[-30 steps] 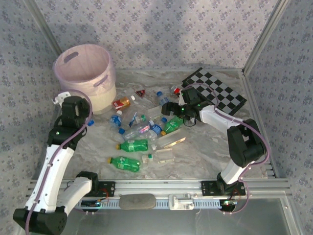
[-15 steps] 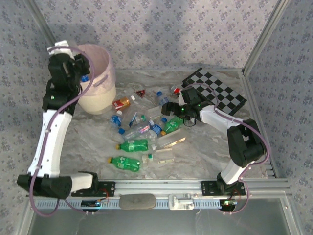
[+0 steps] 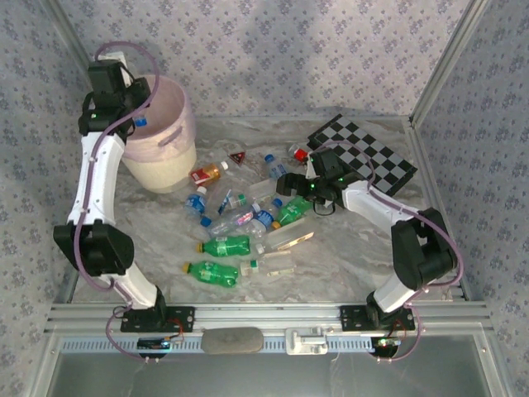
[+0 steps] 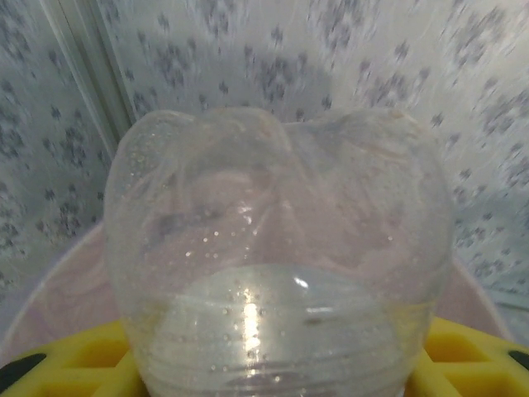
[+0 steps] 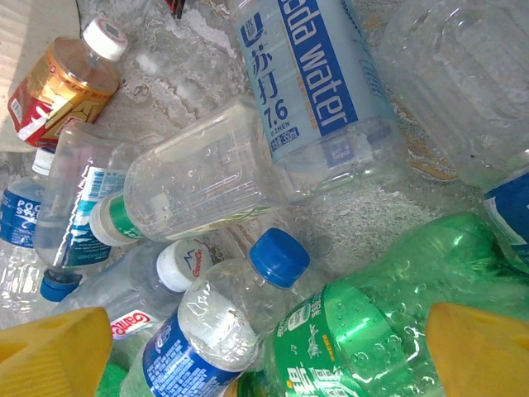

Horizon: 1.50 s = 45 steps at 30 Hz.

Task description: Put the plastic bottles in the bin

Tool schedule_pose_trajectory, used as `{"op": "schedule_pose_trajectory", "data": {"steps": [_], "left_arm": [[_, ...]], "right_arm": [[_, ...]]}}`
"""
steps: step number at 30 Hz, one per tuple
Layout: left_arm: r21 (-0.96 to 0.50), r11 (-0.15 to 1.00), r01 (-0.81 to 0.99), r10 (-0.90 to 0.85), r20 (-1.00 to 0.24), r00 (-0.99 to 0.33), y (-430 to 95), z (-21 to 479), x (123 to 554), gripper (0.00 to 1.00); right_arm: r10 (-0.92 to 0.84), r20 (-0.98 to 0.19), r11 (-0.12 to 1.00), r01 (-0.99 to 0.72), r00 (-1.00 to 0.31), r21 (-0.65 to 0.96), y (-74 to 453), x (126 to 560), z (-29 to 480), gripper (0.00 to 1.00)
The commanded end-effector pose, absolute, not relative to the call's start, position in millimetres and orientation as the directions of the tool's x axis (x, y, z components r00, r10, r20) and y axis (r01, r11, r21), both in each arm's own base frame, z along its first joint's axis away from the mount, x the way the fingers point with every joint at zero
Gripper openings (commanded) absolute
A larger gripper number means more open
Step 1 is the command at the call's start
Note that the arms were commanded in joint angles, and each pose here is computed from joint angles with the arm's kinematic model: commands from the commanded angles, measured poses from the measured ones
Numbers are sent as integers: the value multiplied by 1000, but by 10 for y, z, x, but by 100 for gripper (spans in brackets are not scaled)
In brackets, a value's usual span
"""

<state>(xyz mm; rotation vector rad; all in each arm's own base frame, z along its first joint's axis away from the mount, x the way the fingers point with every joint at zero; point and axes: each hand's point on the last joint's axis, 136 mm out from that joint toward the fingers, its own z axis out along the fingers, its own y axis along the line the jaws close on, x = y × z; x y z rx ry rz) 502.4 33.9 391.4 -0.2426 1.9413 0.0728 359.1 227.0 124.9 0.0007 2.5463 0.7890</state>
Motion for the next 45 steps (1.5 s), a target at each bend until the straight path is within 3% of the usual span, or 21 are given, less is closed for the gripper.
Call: {"op": "schedule_pose_trajectory", "data": {"steps": [1,10,19,25,35,40,45], "left_arm": [[-60,978,-197,-137,-903,-408,391,3790,5097,55],[-92,971,-222,-187,-871,-454,452,3544,5229,61],[-121,965,-231,-213,-875,-435,448,3630,5179,88],[-202,964,-174,-255,-889,-381,296,3916,5049,92],[-132,989,65,-108,-951,-291,-703,4262,4496,96],[-175,967,183,-111,-944,-312,-1286,3989,4225,100],[-298,924,239,-187,-898,-398,-1772,3450,4070,100]], "right_arm": [[143,-452,848,-126,-880,514,2173,3549,1330,99],[147,-459,856,-119,-876,503,2121,3522,1342,99],[149,-458,858,-117,-876,501,2111,3519,1334,99],[116,-485,887,-130,-867,444,2014,3560,1346,99],[-134,-524,968,-225,-841,115,1667,3773,1387,99],[-267,-455,954,-300,-849,0,1597,3873,1240,99],[-344,-409,922,-387,-845,26,1702,3979,1152,93]]}}
